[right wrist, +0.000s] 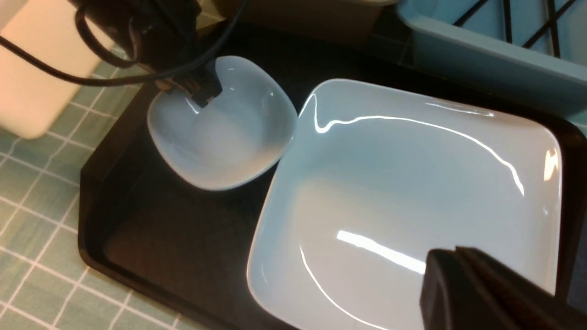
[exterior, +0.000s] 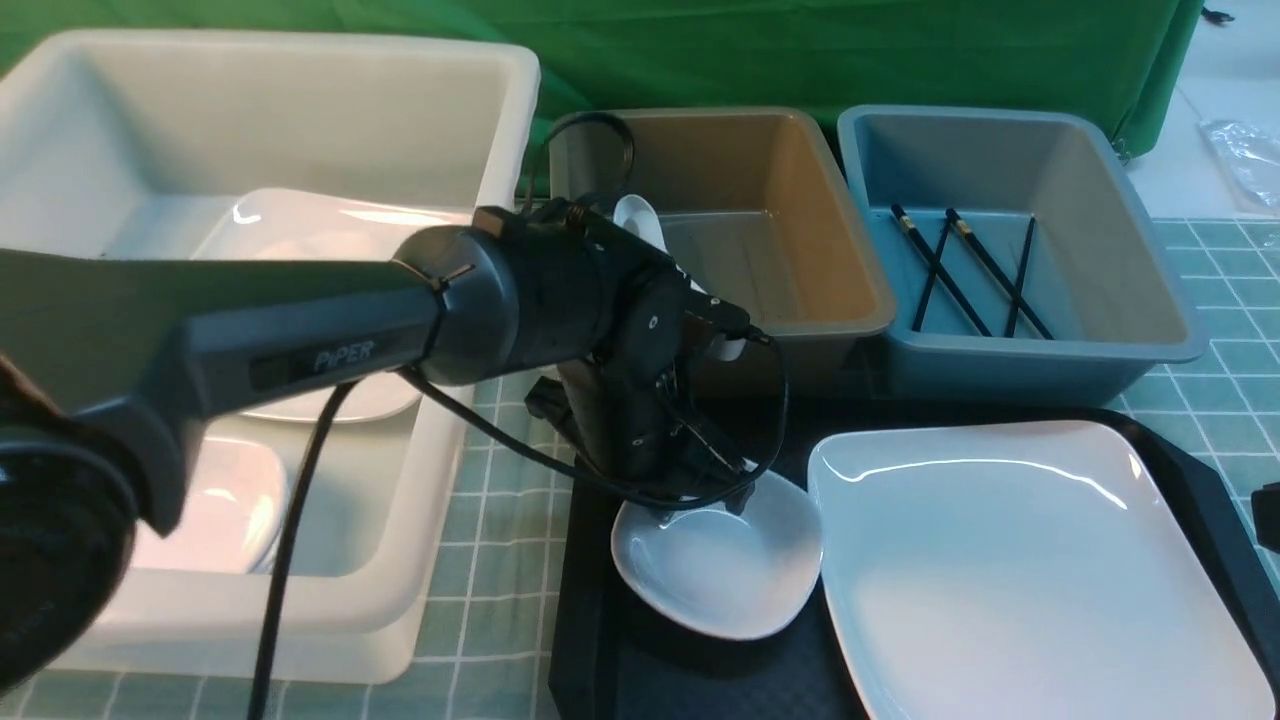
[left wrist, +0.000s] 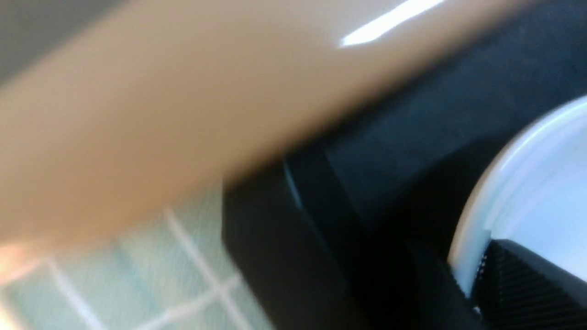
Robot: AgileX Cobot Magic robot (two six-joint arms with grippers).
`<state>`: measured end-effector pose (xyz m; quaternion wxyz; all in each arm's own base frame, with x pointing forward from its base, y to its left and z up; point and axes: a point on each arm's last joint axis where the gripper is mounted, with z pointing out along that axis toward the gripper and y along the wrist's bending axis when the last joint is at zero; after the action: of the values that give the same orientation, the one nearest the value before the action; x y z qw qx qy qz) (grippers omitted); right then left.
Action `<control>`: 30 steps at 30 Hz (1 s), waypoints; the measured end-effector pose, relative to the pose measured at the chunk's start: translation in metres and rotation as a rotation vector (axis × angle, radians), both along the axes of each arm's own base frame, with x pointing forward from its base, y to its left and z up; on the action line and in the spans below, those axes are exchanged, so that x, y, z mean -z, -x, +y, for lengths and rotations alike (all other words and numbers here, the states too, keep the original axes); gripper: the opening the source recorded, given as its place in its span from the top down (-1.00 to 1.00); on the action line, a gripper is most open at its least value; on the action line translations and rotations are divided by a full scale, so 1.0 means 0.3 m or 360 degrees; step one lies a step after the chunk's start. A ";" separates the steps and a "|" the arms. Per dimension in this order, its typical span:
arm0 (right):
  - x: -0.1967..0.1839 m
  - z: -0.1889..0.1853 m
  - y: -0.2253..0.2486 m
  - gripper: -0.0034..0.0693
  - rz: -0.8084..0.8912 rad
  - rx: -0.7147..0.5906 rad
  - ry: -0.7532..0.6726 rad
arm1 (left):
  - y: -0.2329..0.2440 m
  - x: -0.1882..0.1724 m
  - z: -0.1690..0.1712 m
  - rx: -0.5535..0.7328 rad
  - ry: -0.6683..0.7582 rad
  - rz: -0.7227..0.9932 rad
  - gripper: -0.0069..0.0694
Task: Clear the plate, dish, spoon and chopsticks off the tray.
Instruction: Use the left arm to grab a small plate from the dinner plate, then use the left arm to put the small plate into the large storage box on the left
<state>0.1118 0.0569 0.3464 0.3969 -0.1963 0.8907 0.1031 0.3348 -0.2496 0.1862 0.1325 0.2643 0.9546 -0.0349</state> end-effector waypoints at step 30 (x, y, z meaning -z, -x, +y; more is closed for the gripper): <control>-0.008 0.003 -0.006 0.85 -0.0052 0.0000 -0.0026 | 0.110 -0.691 0.763 -0.0931 0.0411 -0.0572 0.77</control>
<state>0.1137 0.0579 0.3489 0.4130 -0.1947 0.8832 0.1073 0.3019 -0.0208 0.3935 0.3348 -0.0368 0.9391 -0.0688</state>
